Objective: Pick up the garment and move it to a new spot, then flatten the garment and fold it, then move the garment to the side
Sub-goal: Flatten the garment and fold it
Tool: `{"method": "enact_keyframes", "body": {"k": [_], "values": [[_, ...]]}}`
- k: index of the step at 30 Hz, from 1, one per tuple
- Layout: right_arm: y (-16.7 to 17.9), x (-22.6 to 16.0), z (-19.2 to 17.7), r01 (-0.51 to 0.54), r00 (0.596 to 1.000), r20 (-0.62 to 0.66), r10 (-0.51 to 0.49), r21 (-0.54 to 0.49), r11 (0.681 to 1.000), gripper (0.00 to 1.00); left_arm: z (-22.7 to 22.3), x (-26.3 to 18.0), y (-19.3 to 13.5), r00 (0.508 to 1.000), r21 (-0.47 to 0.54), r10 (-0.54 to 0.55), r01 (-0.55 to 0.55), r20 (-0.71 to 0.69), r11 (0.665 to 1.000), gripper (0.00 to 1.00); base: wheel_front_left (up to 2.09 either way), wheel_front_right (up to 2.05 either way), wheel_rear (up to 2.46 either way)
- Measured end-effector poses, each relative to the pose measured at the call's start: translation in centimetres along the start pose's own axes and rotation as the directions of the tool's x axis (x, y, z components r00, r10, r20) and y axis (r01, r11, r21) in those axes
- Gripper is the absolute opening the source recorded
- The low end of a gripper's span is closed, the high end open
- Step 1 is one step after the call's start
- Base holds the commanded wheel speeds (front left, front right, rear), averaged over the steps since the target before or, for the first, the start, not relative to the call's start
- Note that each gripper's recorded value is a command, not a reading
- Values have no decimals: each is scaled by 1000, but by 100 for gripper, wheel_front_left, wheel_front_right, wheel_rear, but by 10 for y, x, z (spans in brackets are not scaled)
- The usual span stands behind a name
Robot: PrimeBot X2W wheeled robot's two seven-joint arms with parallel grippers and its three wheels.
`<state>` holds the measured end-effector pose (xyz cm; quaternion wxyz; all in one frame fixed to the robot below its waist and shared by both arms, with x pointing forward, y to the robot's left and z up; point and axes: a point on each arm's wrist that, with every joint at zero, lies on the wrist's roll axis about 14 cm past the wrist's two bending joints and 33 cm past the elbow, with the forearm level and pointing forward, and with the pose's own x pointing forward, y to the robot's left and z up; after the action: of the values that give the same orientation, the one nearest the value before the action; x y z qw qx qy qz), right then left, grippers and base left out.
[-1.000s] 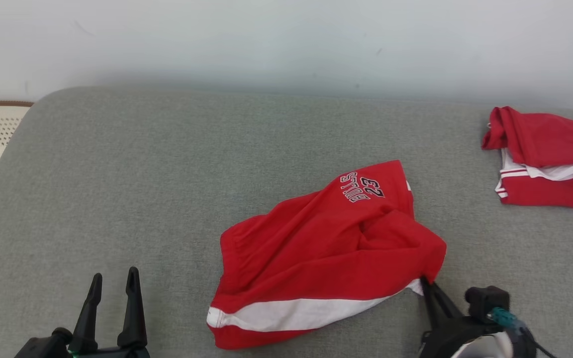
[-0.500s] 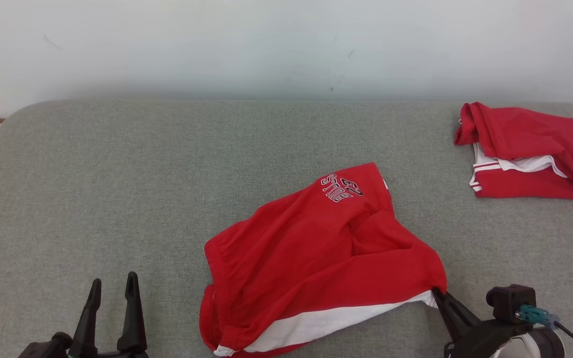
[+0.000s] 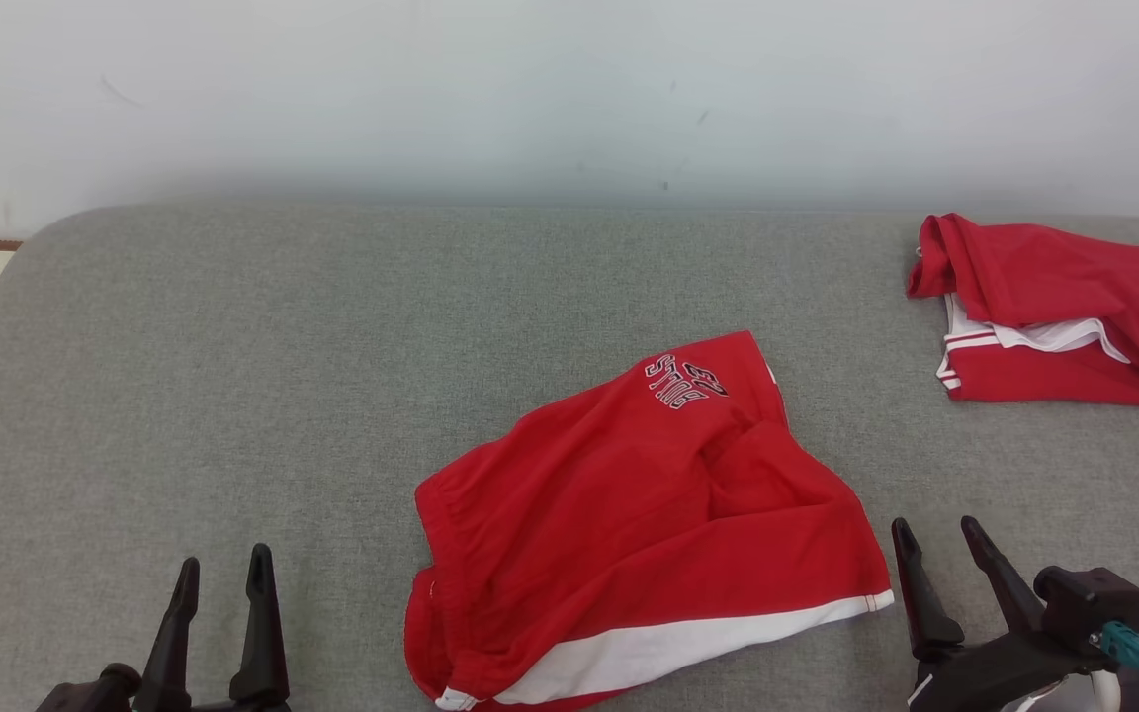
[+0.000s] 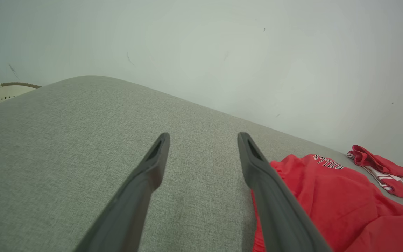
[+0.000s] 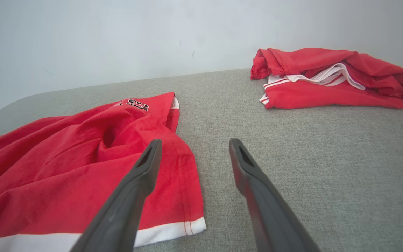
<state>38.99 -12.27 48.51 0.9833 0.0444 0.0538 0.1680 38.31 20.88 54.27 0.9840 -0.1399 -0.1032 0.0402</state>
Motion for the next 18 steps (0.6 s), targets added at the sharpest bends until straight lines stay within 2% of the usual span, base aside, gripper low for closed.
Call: {"method": "enact_keyframes", "body": {"k": [8,18], "values": [[-5,-2,19,57,992,116,-55,-8,998,100,1,-5,3,1000,18,3,-3,0,1000,100,0,0,0],[-6,-12,26,92,982,165,-93,15,996,100,1,-14,1,1000,111,-10,10,-8,994,100,0,0,0]]}}
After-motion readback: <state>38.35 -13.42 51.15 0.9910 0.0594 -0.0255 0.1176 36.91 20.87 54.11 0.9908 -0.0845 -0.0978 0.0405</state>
